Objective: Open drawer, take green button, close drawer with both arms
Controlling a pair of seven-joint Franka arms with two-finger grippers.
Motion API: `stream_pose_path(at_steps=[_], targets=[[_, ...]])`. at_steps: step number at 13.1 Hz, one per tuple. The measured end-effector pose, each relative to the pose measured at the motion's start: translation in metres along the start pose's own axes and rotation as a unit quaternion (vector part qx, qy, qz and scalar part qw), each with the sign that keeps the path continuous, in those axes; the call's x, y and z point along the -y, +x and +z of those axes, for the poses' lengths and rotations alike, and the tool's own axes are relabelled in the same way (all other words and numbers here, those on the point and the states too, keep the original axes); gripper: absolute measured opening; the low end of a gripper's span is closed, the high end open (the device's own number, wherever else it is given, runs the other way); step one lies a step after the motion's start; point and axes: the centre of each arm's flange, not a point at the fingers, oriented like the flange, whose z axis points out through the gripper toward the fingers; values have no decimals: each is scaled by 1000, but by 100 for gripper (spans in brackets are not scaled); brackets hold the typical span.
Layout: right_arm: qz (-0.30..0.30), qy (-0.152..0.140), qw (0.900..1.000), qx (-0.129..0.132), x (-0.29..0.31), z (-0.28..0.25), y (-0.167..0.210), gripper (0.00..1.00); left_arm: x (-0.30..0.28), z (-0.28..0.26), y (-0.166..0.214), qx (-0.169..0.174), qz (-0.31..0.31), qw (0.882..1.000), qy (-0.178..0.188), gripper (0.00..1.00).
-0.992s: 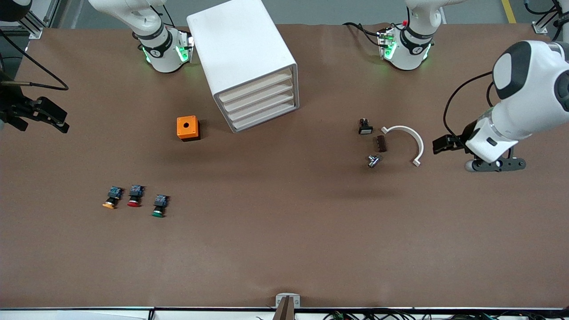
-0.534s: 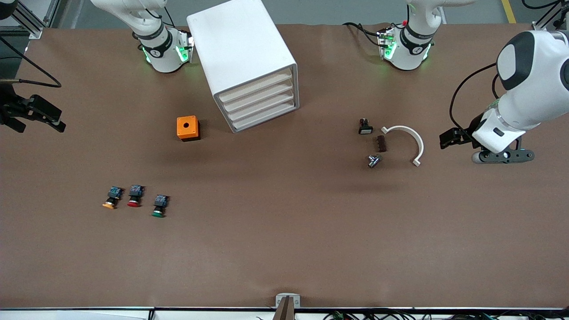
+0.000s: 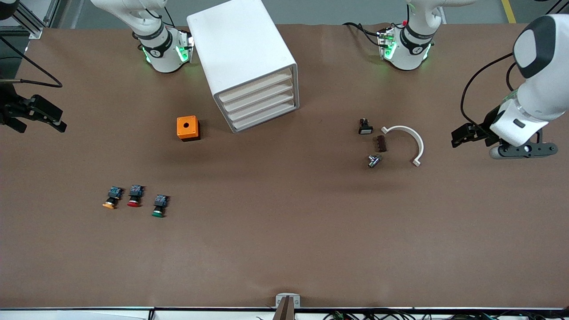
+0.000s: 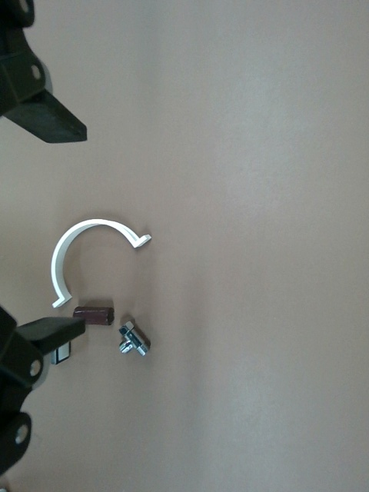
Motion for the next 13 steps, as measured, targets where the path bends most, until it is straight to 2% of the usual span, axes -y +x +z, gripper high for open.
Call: stream_pose_path(at_steps=[6,13], targets=[[-1,0,1000,-4,0,-1,1,100,-2,-76,-3,-8,2,1000,-1,100],[-1,-1,1000,-15,-1,-3,3,100,-4,-95,-4,-16,4,1000,-2,100]])
